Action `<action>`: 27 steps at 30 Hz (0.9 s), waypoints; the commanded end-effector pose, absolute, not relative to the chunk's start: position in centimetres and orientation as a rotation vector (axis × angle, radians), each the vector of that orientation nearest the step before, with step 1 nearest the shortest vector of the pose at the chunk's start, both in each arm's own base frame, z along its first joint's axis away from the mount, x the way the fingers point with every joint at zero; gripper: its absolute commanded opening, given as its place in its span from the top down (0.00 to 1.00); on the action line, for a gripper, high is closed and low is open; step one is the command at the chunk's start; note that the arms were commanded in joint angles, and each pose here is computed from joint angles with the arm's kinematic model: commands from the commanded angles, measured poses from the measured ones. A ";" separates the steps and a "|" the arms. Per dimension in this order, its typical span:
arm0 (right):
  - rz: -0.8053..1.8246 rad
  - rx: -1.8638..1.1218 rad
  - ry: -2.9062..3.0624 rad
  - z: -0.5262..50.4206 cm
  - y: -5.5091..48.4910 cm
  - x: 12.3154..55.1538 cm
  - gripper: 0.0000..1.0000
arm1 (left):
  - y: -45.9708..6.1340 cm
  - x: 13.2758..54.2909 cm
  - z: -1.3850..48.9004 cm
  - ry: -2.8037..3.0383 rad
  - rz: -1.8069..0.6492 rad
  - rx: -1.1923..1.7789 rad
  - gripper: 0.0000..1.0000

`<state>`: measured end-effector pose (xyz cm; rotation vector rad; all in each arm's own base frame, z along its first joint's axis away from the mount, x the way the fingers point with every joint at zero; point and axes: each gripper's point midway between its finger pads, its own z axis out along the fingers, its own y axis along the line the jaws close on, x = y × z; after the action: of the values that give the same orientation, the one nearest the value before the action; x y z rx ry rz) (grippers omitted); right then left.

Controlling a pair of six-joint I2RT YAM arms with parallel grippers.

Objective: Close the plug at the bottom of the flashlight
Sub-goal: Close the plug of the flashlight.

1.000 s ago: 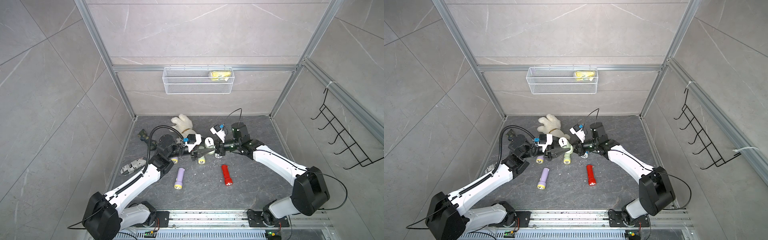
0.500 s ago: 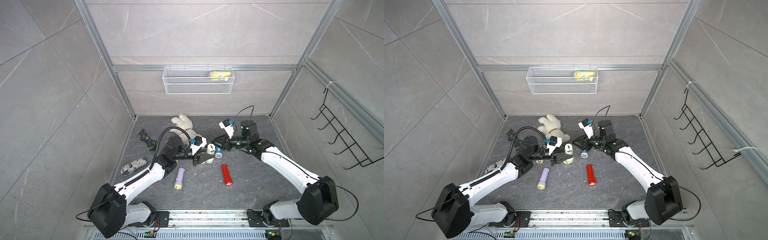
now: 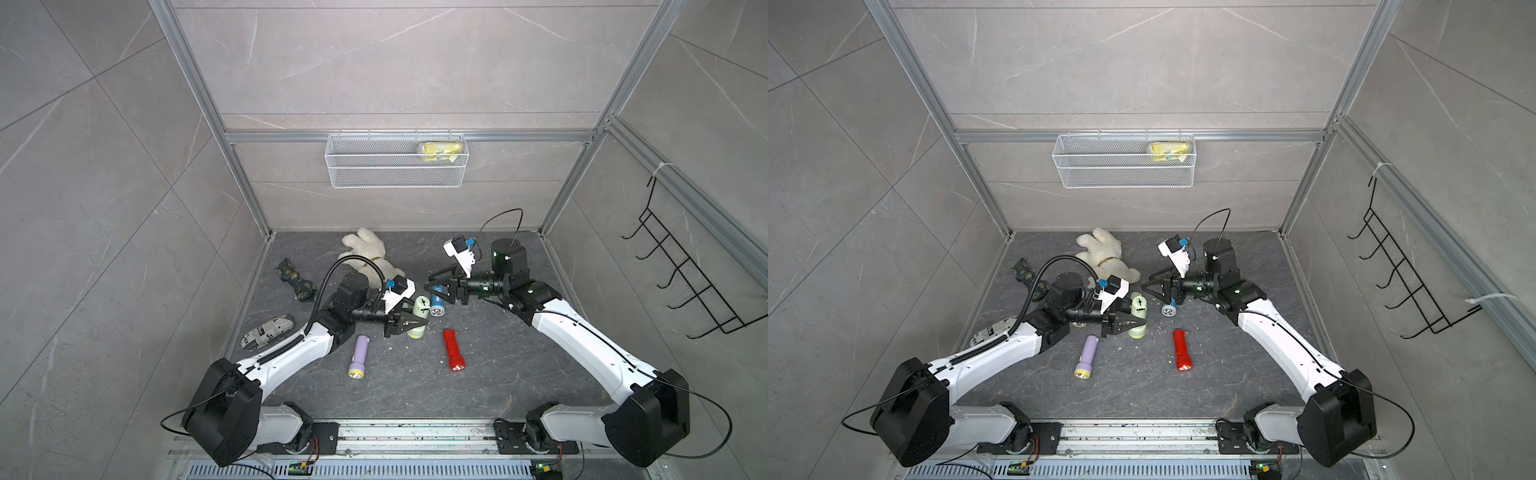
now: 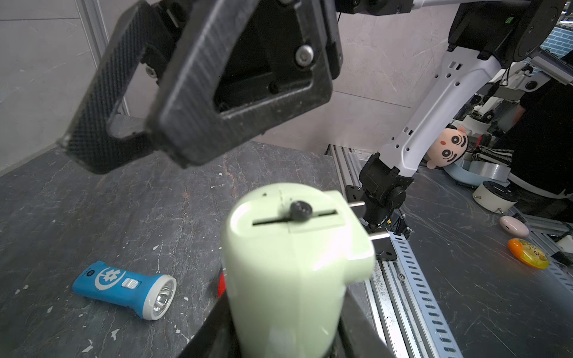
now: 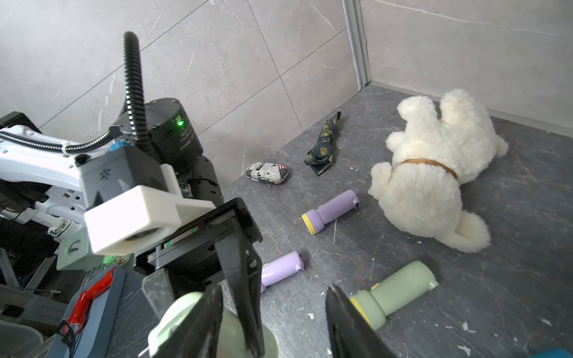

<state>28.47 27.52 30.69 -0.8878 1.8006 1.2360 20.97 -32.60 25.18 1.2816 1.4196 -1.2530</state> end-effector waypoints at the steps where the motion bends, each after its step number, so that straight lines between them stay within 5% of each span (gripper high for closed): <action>1: 1.305 -0.927 1.718 32.5 27.7 26.9 0.43 | -32.8 21.1 27.9 1.338 -1.273 1.288 1.00; 27: 1.402 -0.970 1.729 29.9 29.4 25.7 0.39 | -33.0 21.4 30.3 1.268 -1.257 1.285 1.00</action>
<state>26.45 28.86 31.07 -0.9536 1.7022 1.3537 21.39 -32.74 26.33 1.2743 1.4108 -1.2697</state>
